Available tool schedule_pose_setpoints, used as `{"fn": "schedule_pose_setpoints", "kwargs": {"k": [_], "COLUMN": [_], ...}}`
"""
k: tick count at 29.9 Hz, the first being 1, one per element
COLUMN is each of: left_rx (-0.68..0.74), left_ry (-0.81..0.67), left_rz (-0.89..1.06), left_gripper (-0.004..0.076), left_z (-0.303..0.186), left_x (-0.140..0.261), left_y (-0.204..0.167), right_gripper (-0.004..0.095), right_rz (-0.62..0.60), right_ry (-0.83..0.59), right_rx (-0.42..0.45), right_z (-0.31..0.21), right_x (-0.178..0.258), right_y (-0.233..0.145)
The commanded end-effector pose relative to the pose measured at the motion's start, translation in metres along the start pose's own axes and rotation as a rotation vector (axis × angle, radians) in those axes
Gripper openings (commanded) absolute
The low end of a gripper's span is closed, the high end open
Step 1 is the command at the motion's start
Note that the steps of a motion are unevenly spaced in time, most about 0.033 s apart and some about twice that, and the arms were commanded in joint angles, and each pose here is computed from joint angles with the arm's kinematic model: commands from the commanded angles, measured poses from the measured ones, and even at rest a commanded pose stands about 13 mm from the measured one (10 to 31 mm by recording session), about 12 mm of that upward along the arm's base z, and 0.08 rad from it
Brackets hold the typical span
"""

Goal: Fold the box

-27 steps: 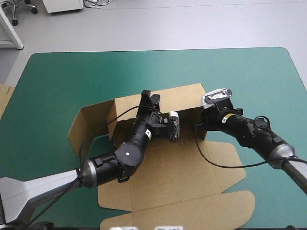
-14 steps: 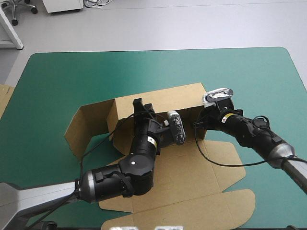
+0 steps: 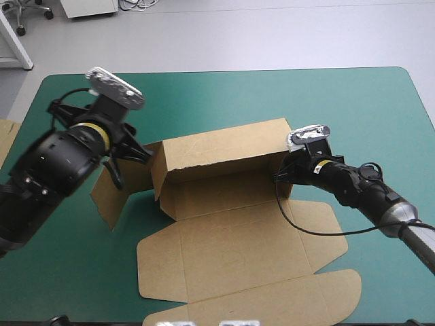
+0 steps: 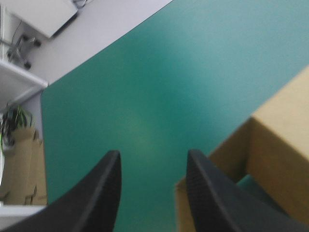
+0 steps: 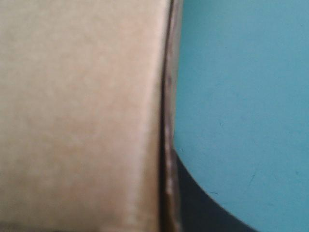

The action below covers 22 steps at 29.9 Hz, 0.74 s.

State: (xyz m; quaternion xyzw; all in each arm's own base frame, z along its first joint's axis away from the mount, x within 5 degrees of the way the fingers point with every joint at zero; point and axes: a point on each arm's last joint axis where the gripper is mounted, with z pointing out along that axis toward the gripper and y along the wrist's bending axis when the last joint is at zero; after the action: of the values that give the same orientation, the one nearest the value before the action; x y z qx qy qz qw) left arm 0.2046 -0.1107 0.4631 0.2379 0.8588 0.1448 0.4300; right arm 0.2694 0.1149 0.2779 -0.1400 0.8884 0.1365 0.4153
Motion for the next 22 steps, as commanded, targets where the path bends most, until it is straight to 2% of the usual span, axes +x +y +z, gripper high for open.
{"fn": "schedule_pose_setpoints", "kwargs": {"k": [1, 6, 12, 17, 19, 22], "left_rx": [-0.075, -0.059, -0.147, 0.025, 0.062, 0.095], "left_ry": [0.038, 0.099, 0.167, 0.219, 0.217, 0.224], "left_rz": [-0.114, -0.274, -0.461, -0.578, -0.613, -0.622], "left_gripper": [0.0317, 0.0315, 0.0314, 0.0314, 0.0314, 0.0314], "left_z": [0.0, 0.018, 0.028, 0.059, 0.072, 0.085], "left_x": [0.01, 0.029, 0.058, 0.089, 0.099, 0.107], "left_y": [0.041, 0.08, 0.123, 0.125, 0.119, 0.111], "right_gripper": [-0.002, -0.002, -0.002, -0.0008, 0.0043, 0.0188], "right_rz": [0.035, 0.058, 0.056, 0.035, 0.016, 0.007], "right_ry": [-0.014, -0.001, 0.022, 0.06, 0.07, 0.072], "right_rx": [-0.024, -0.032, 0.002, 0.028, 0.034, 0.033], "right_z": [-0.012, -0.018, -0.022, -0.023, -0.023, -0.023], "right_x": [-0.012, -0.022, -0.029, -0.026, -0.025, -0.025], "right_y": [0.005, 0.007, 0.005, 0.003, 0.003, 0.003]}}
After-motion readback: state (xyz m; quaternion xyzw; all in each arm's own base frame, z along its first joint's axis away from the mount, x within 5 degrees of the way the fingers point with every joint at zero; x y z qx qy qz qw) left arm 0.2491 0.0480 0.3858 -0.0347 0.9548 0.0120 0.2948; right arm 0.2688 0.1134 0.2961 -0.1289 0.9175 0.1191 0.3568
